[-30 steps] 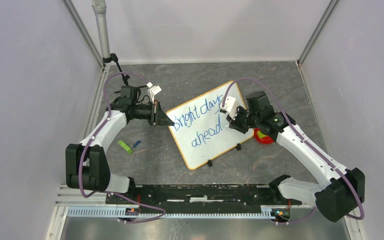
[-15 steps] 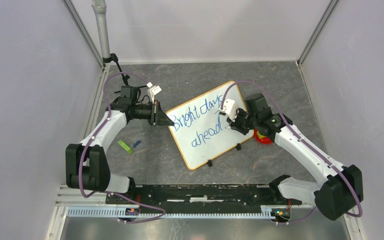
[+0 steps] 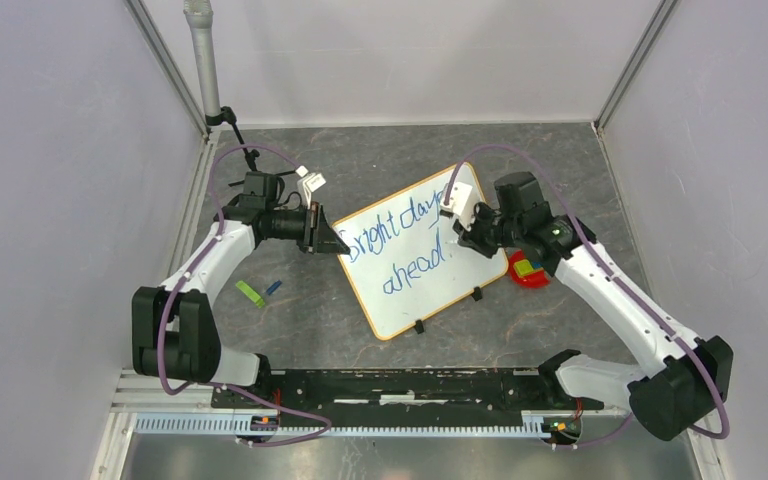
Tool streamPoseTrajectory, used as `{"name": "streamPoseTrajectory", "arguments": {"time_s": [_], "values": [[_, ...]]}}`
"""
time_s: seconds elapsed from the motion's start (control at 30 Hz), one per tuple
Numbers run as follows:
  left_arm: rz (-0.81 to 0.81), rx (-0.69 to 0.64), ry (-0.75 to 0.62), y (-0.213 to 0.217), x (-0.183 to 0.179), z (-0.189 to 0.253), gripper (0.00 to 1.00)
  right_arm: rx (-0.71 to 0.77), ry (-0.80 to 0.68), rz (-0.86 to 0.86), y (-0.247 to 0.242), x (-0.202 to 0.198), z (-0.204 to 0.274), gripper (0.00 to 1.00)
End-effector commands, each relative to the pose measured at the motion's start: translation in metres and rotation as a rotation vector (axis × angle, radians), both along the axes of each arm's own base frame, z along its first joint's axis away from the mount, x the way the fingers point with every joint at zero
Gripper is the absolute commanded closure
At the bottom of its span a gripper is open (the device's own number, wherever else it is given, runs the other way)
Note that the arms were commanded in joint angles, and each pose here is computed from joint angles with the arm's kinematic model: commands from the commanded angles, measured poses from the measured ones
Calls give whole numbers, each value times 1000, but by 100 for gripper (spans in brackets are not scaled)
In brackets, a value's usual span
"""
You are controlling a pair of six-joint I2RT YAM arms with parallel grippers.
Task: Write a sentence on the whiteboard
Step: Write a sentence on the whiteboard, then pick up the pen cap from the center of the board.
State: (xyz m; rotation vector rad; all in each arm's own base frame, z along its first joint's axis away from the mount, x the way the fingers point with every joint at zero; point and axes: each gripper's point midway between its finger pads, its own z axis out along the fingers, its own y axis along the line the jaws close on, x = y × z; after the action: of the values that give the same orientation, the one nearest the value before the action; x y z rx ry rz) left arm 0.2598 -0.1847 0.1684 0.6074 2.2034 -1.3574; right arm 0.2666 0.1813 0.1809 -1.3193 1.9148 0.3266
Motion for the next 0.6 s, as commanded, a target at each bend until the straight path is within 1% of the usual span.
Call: {"name": "streamPoseTrajectory", "arguments": {"time_s": [0.0,0.07,0.1,0.17,0.23,0.33,0.4,0.43,0.57], "values": [[-14,21,-48,1,3,9,57,132,-75,65,20,0,62,100],[6,9,-68,5,8,21,47,162,-88,69,24,0,76,100],[14,14,-89,7,9,26,44,178,-93,72,26,0,81,100],[26,35,-155,12,10,39,35,208,-105,75,29,0,92,100],[32,51,-205,17,6,50,30,232,-114,72,32,0,98,100],[58,101,-250,37,-3,60,28,257,-121,57,33,2,103,100],[107,162,-268,66,-6,55,28,275,-124,48,34,2,104,100],[133,201,-257,82,-10,49,28,282,-120,44,34,1,103,100],[152,388,-222,135,-26,13,30,309,-106,28,35,0,100,100]]}}
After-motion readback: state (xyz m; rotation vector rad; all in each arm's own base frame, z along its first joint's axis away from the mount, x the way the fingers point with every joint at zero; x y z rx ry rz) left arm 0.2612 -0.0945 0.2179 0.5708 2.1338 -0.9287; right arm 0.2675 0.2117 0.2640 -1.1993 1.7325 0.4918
